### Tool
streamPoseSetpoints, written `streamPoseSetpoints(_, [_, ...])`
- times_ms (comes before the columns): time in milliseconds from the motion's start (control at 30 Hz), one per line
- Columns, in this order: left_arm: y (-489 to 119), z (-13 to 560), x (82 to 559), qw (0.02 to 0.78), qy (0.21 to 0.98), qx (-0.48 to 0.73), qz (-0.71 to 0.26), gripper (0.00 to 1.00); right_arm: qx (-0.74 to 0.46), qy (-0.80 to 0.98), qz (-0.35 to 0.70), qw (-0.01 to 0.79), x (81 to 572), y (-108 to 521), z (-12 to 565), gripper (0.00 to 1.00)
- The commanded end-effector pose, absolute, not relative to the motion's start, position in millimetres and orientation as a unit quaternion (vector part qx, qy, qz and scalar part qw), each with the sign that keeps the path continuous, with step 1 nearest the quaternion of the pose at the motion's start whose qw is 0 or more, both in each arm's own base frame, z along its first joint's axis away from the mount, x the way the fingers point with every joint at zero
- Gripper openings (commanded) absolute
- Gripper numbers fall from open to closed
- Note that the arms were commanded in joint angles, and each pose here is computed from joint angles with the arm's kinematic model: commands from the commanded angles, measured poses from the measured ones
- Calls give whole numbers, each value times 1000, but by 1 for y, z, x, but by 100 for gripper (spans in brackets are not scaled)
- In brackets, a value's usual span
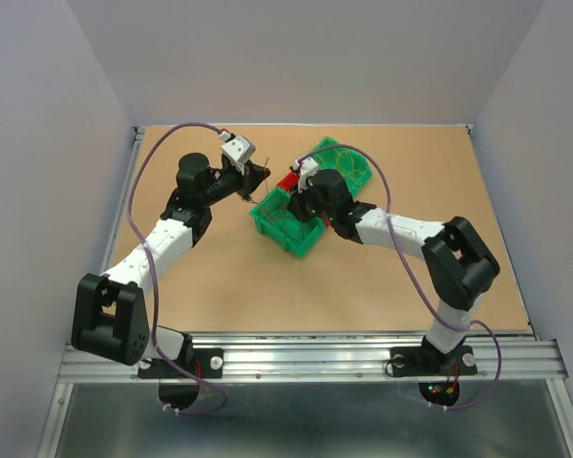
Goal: Untangle the cables
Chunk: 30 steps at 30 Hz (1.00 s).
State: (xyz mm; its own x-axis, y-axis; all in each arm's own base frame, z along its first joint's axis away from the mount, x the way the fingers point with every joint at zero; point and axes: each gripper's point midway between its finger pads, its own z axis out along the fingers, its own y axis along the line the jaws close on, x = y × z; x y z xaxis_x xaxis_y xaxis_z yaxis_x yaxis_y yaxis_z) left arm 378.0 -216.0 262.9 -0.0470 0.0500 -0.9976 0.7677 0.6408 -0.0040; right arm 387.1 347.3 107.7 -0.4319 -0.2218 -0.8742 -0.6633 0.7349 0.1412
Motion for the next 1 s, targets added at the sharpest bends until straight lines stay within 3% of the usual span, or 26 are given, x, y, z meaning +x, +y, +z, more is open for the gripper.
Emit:
streamPoseSetpoints(0, [-236,295,378,633,621,335,-319,0,-245,787,223,520,389,326,158,21])
streamPoseSetpoints(300, [-278,255,384,582,642,375,-331,0,-176,782,164,574,383,277,192,21])
streamPoseSetpoints(667, [-283,190,403,512,690,420,-292,0,-211,728,249,603,346,285,216,22])
streamPoseSetpoints(767, [-280,174,410,502,701,430,-270,0,-235,717,270,598,338,292,214,28])
streamPoseSetpoints(967, [-279,160,413,484,710,438,-262,0,-249,712,290,589,340,306,207,50])
